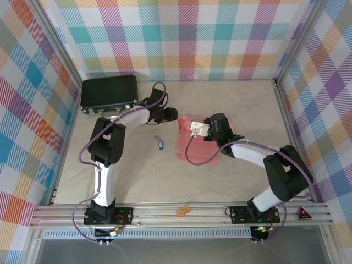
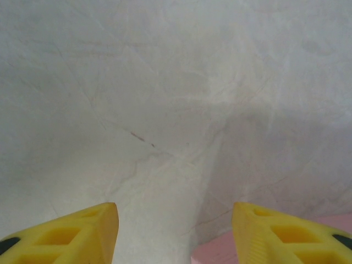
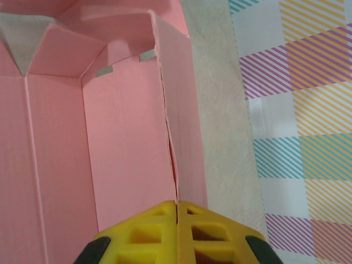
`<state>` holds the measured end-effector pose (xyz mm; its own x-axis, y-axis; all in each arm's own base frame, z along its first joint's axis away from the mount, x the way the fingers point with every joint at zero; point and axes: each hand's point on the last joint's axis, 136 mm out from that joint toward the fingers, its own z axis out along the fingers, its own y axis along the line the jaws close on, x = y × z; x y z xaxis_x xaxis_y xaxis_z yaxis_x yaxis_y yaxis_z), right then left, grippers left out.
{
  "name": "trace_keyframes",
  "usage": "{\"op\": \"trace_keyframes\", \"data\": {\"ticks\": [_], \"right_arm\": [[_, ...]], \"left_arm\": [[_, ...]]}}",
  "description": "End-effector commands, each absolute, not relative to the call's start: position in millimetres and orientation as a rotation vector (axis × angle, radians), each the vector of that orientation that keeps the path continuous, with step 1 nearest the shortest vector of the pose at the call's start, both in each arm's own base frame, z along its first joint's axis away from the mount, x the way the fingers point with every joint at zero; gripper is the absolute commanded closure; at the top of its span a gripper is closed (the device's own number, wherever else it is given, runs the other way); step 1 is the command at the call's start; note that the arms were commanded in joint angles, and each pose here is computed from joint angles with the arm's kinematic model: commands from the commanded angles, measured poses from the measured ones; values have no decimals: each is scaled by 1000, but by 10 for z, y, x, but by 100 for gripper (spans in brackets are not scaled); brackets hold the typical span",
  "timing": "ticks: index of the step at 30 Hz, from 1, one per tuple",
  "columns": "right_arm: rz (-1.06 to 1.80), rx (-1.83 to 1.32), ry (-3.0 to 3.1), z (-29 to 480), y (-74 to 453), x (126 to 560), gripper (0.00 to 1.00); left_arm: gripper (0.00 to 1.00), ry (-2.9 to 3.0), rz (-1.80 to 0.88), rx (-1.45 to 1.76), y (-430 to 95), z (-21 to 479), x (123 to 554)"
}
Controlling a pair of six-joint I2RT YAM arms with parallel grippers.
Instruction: Fold the paper box
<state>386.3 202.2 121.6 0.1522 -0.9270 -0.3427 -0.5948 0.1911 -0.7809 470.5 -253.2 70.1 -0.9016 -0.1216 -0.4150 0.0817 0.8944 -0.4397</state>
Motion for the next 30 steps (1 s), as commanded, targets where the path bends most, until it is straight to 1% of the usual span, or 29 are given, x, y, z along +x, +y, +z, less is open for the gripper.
{"op": "trace_keyframes", "data": {"ticks": [1, 12, 19, 25, 30], "right_arm": [[-433, -1514, 1565, 1164, 2060, 3887, 100], [-432, -1511, 1578, 1165, 2059, 3897, 100], [-436, -1509, 1589, 1154, 2046, 3893, 100], [-431, -1509, 1585, 1160, 2052, 3889, 100], [-430, -1509, 1584, 1164, 2061, 3898, 100]], "left_arm": [[46, 2662, -714, 31, -2589, 734, 4554], [49, 2660, -872, 128, -2692, 772, 4255], [52, 2642, -824, 131, -2601, 851, 4194], [51, 2608, -745, 167, -2497, 892, 4190], [50, 2595, -833, 278, -2618, 878, 4129]]}}
